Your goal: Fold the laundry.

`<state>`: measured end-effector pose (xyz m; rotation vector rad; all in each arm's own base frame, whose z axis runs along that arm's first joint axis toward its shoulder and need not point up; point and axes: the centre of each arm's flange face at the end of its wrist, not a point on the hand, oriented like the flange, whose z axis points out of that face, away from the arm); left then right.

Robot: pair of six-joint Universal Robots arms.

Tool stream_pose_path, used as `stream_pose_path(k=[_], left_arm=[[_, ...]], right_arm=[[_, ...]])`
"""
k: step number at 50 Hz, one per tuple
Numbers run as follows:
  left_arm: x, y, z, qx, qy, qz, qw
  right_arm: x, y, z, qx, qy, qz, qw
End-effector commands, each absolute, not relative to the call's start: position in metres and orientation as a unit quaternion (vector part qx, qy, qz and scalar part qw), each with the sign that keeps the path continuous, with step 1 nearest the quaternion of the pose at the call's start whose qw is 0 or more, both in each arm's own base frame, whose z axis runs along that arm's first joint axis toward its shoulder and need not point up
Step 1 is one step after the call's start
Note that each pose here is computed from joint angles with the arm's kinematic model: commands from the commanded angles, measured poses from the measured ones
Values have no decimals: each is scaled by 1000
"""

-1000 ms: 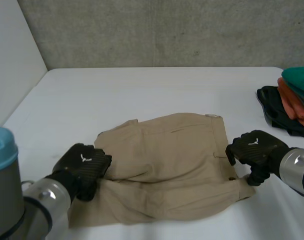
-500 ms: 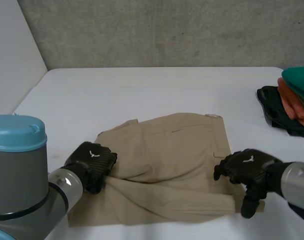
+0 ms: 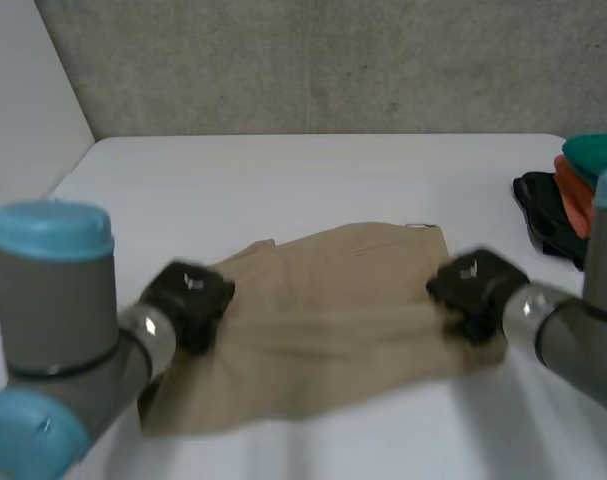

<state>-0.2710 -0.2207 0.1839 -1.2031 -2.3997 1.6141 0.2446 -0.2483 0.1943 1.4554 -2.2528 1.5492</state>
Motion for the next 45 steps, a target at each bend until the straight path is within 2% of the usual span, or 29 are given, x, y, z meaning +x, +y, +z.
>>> stream_pose_path(k=[1, 2, 3, 7, 11, 13, 17, 24, 25, 28, 29, 32, 33, 35, 36, 40, 42, 45], left_arm=[[-297, -304, 274, -300, -645, 702, -3], [-299, -310, 290, -287, -620, 730, -3], [-303, -320, 322, -254, -567, 784, -4], [-302, -331, 382, -173, -454, 874, -14], [-294, -333, 414, -120, -379, 917, -19], [-290, -332, 420, -108, -364, 925, -20], [-293, -331, 403, -123, -384, 915, -18], [-296, -332, 346, -160, -450, 879, -18], [-296, -331, 328, -173, -469, 866, -18], [-297, -329, 304, -191, -495, 847, -17], [-298, -330, 275, -208, -524, 826, -16], [-300, -328, 227, -239, -570, 786, -17], [-299, -324, 197, -257, -600, 757, -18], [-299, -318, 177, -270, -622, 735, -17], [-299, -308, 160, -288, -644, 709, -15], [-295, -277, 134, -324, -692, 645, -11], [-290, -268, 135, -331, -705, 628, -13], [-277, -247, 155, -335, -715, 614, -15]], right_arm=[[288, -306, 259, 423, -604, 671, 84], [290, -313, 269, 412, -587, 691, 88], [296, -325, 287, 392, -549, 732, 96], [306, -344, 340, 325, -423, 838, 115], [307, -349, 381, 255, -313, 906, 128], [308, -348, 390, 238, -287, 919, 130], [312, -350, 393, 231, -271, 926, 128], [319, -369, 325, 286, -371, 876, 116], [319, -370, 307, 302, -398, 859, 113], [322, -373, 271, 333, -438, 828, 104], [322, -373, 245, 352, -466, 806, 98], [323, -372, 209, 379, -500, 773, 90], [322, -369, 186, 398, -524, 748, 85], [319, -361, 157, 422, -560, 709, 77], [317, -358, 149, 429, -571, 696, 76], [310, -341, 132, 458, -606, 646, 77], [306, -330, 130, 470, -619, 624, 75], [303, -304, 141, 492, -637, 590, 65]])
